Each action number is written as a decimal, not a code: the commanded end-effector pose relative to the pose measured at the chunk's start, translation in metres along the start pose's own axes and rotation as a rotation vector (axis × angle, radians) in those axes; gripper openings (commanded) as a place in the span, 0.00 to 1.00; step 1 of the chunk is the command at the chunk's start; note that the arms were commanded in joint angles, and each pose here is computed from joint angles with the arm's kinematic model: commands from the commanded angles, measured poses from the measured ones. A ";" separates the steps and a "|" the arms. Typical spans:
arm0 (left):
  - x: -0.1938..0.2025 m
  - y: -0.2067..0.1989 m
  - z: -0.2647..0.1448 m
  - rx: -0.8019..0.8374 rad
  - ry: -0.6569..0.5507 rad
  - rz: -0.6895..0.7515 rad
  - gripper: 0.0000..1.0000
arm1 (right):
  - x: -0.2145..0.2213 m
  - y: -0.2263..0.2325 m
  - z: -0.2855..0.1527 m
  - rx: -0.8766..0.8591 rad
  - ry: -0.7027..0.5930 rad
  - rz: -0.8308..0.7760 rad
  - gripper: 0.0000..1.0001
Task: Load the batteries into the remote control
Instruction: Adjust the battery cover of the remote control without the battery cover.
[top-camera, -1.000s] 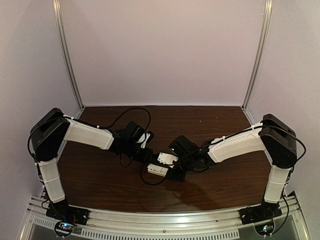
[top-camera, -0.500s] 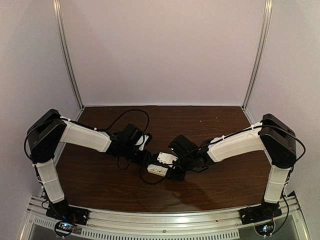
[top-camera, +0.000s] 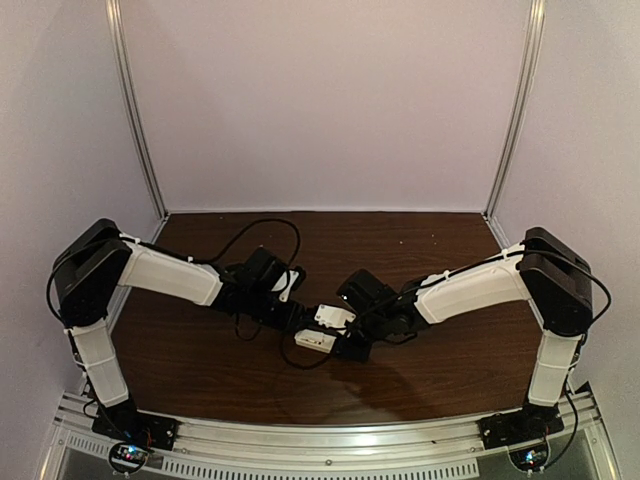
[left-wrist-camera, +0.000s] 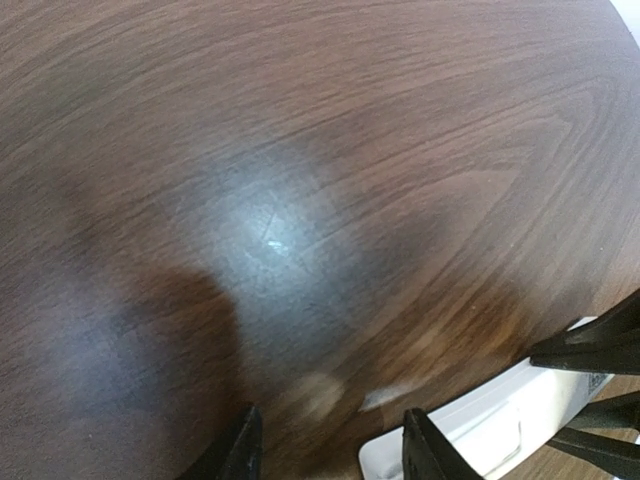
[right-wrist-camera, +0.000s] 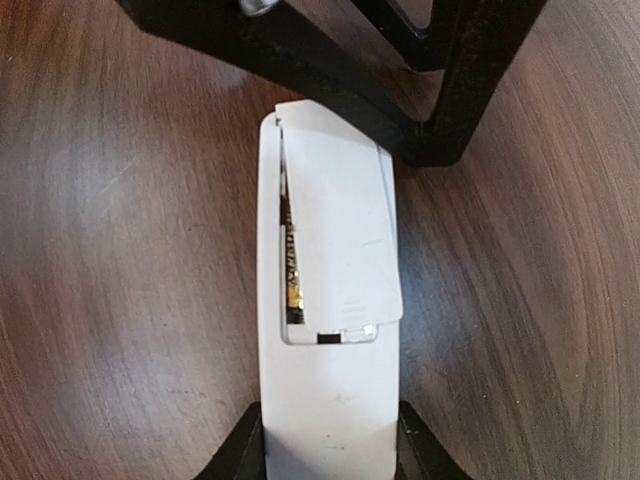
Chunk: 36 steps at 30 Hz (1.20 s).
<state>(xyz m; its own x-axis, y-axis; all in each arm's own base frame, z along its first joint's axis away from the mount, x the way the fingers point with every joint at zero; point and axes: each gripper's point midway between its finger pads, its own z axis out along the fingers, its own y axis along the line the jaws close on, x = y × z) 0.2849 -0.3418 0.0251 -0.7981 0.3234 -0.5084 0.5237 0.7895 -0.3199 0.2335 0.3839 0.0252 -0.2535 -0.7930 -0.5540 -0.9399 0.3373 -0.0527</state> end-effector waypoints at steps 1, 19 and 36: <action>-0.014 -0.018 -0.010 0.063 -0.049 0.040 0.49 | -0.002 0.000 0.006 -0.006 0.001 -0.015 0.27; -0.018 -0.039 -0.006 0.165 -0.051 0.092 0.52 | -0.004 0.000 0.006 -0.010 0.001 -0.021 0.25; -0.006 -0.040 0.003 0.165 -0.014 0.108 0.52 | -0.002 0.000 0.008 -0.012 0.005 -0.021 0.24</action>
<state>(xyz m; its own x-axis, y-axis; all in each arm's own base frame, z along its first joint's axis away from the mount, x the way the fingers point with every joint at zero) 0.2715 -0.3632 0.0318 -0.7652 0.3767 -0.5221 0.6053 0.6971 -0.3841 0.2331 0.3847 0.0255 -0.2409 -0.8005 -0.5487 -0.9448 0.3228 -0.0562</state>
